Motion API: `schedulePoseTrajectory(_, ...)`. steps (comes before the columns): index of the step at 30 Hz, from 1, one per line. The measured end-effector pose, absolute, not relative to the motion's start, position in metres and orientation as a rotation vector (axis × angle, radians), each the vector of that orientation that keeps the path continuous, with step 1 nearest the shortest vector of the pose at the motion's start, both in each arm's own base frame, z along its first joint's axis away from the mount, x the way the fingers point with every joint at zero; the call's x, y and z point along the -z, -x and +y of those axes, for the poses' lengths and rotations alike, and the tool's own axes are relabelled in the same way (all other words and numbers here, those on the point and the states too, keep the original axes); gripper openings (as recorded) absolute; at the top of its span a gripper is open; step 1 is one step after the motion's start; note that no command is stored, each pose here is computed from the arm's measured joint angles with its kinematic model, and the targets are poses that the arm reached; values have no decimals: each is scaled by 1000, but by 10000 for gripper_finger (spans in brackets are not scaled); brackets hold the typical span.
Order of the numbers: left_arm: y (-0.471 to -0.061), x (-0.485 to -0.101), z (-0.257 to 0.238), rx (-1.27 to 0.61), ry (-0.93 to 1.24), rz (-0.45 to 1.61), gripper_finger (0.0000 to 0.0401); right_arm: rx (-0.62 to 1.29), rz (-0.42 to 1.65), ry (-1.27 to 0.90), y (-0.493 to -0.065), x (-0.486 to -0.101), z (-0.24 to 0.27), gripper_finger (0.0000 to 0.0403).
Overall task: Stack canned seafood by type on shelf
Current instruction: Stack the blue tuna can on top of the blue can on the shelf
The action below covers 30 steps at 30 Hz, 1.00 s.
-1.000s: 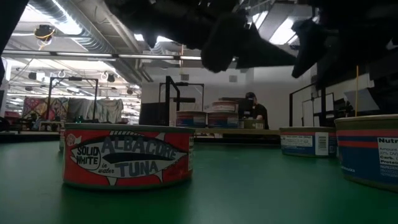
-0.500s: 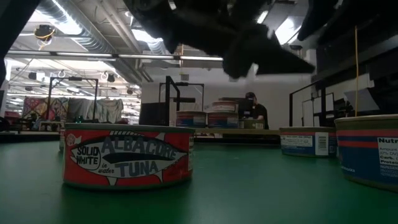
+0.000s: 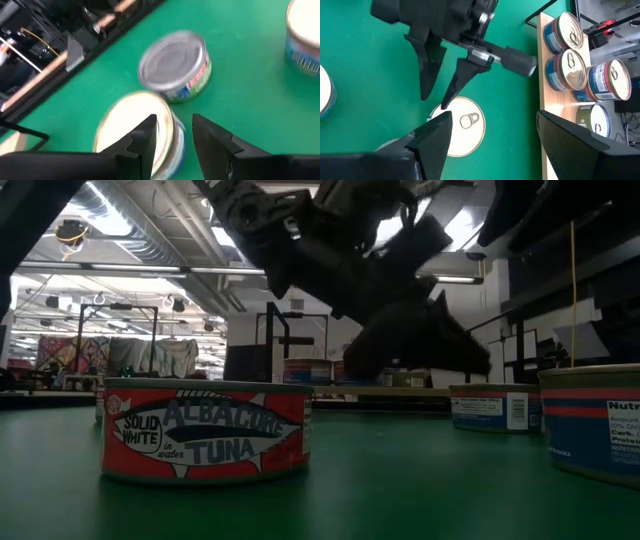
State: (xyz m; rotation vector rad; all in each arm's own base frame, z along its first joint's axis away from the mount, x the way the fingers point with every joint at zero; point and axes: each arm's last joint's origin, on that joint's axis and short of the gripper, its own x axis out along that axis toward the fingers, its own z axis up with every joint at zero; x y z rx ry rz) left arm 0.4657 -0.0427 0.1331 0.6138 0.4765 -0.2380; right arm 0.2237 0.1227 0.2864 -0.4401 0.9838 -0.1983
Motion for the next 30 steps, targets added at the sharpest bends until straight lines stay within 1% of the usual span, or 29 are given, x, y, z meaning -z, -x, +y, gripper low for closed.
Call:
schedulePoseTrajectory(9,-466,-120,-31,226,-617,521,120,197,978,436,-224,-287,123,287)
schedulePoseTrajectory(13,-467,-121,-27,215,-615,519,120,197,978,436,-224,-287,123,287)
schedulePoseTrajectory(17,-466,-119,-24,228,-656,541,118,197,978,436,-224,-286,123,287)
schedulePoseTrajectory(20,-465,-118,-23,242,-696,560,100,197,977,435,-224,-286,123,287)
schedulePoseTrajectory(30,-464,-119,-23,222,-785,587,10,182,980,422,-225,-286,124,287)
